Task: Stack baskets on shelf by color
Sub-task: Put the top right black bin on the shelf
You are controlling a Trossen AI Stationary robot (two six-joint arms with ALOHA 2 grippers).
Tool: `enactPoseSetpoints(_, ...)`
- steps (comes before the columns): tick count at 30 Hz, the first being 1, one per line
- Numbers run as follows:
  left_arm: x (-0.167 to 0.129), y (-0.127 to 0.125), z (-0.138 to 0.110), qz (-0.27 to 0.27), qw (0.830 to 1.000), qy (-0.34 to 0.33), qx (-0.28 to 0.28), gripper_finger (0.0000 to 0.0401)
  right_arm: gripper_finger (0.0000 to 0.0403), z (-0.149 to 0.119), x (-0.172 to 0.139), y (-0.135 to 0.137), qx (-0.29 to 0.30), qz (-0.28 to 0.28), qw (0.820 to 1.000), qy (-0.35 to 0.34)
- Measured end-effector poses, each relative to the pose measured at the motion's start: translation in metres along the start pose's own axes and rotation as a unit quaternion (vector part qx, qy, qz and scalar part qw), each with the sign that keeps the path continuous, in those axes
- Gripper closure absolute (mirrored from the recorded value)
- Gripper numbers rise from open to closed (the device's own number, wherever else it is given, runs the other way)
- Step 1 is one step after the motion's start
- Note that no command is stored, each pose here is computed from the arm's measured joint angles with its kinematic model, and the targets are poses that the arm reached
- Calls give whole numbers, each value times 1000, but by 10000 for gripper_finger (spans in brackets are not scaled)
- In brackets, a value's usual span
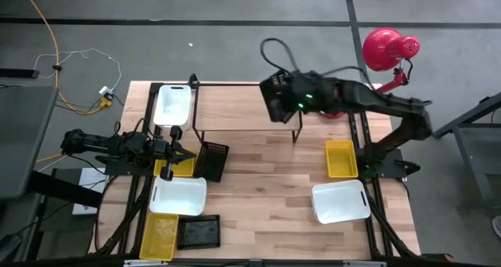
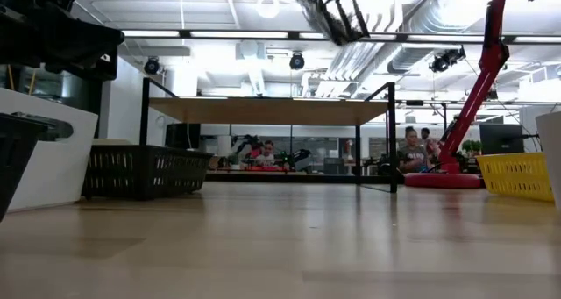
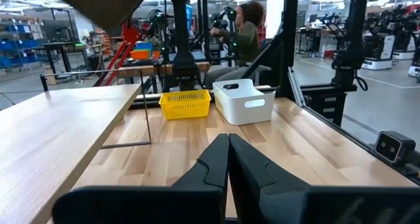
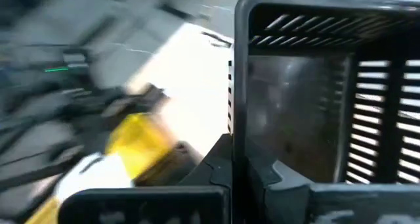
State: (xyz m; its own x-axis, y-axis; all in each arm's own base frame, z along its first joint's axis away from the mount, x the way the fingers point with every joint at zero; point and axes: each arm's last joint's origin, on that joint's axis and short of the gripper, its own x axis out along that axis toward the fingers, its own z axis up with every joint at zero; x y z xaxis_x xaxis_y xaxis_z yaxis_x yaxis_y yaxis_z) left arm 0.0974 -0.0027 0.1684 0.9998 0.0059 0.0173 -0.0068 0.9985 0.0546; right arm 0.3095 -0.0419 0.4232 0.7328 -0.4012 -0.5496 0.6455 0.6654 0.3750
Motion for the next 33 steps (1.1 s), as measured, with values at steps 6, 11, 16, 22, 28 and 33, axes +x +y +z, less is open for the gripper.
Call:
enactPoseSetpoints(6, 0, 0, 0, 0, 1000, 0, 0, 401, 403, -3, 53, -2, 23, -88, 993, 76)
enactPoseSetpoints(11, 0, 0, 0, 0, 1000, 0, 0, 401, 403, -12, 89, -9, 21, -161, 978, 131)
enactPoseSetpoints(16, 0, 0, 0, 0, 1000, 0, 0, 401, 403, -22, 106, -19, 35, -221, 961, 165)
enactPoseSetpoints(22, 0, 0, 0, 0, 1000, 0, 0, 401, 403, -22, 111, -20, 49, -231, 960, 150)
enactPoseSetpoints(28, 0, 0, 0, 0, 1000, 0, 0, 401, 403, -19, 113, -22, 94, -229, 959, 140)
enactPoseSetpoints(33, 0, 0, 0, 0, 1000, 0, 0, 401, 390, -17, 114, -23, 101, -230, 959, 132)
